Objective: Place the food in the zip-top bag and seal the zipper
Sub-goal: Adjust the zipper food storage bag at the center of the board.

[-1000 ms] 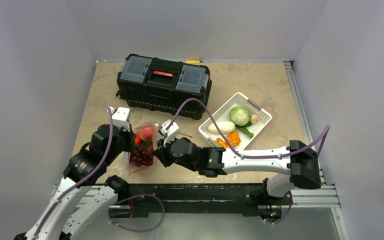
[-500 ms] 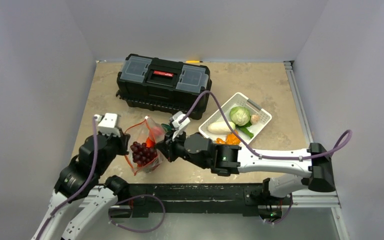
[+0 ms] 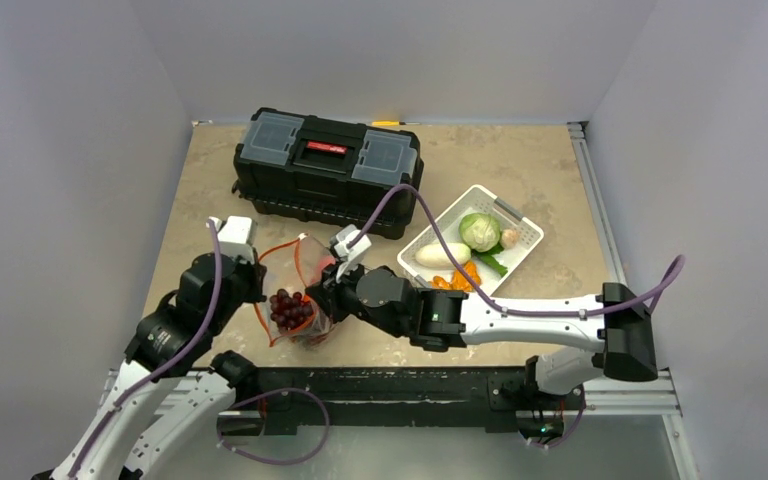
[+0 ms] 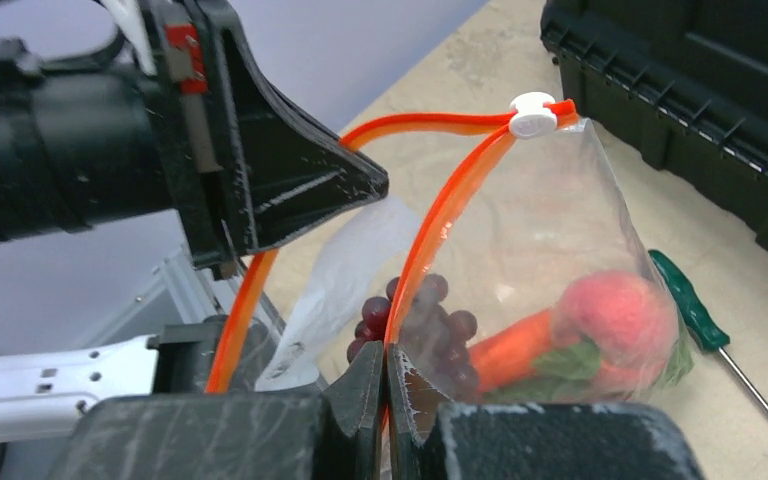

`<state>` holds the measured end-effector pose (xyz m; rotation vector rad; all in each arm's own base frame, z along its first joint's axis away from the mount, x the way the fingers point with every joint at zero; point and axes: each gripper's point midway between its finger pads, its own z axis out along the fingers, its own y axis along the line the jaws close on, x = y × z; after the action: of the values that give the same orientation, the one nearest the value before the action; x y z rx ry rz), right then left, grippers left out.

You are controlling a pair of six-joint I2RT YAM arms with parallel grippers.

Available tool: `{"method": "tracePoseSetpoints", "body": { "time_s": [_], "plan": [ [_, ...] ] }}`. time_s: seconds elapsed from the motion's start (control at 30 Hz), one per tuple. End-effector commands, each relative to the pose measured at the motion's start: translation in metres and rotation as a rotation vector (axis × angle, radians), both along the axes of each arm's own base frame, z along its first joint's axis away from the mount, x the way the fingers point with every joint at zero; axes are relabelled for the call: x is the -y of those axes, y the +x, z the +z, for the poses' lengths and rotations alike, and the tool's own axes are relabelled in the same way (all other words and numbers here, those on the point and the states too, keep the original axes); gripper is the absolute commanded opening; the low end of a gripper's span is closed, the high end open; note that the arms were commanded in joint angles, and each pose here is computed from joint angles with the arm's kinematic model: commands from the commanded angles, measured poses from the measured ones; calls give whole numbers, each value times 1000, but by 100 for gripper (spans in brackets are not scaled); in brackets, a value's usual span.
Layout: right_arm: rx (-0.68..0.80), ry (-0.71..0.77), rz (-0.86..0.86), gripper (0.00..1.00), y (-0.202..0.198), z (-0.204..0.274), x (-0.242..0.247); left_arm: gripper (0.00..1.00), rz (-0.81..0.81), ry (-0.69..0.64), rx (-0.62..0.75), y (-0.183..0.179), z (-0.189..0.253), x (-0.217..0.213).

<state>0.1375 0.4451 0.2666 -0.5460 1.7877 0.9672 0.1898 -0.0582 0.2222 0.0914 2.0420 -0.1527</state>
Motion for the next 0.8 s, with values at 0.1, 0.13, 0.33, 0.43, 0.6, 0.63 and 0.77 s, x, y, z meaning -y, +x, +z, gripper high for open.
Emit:
{"method": "tracePoseSetpoints", "body": {
  "time_s": [0.1,0.13,0.33,0.43,0.6,0.63,0.77],
  "plan": [
    [23,28,-19,31,6,32,0,0,-34,-34,59,0,17,5],
    [30,27,-20,33,6,36,3,0,-34,-34,59,0,17,5],
    [70,39,-106,46,16,58,37,0,-35,-31,57,1,16,6],
    [94,36,-216,55,28,62,68,0,-38,-27,52,1,15,6],
    [74,-8,-459,68,63,39,140,0,-38,-27,51,1,15,6],
    [53,-17,-503,68,72,30,154,0,-37,-27,52,1,15,6],
    [-63,-45,-682,69,107,-14,214,0,-37,-28,54,1,16,6]
  ]
}}
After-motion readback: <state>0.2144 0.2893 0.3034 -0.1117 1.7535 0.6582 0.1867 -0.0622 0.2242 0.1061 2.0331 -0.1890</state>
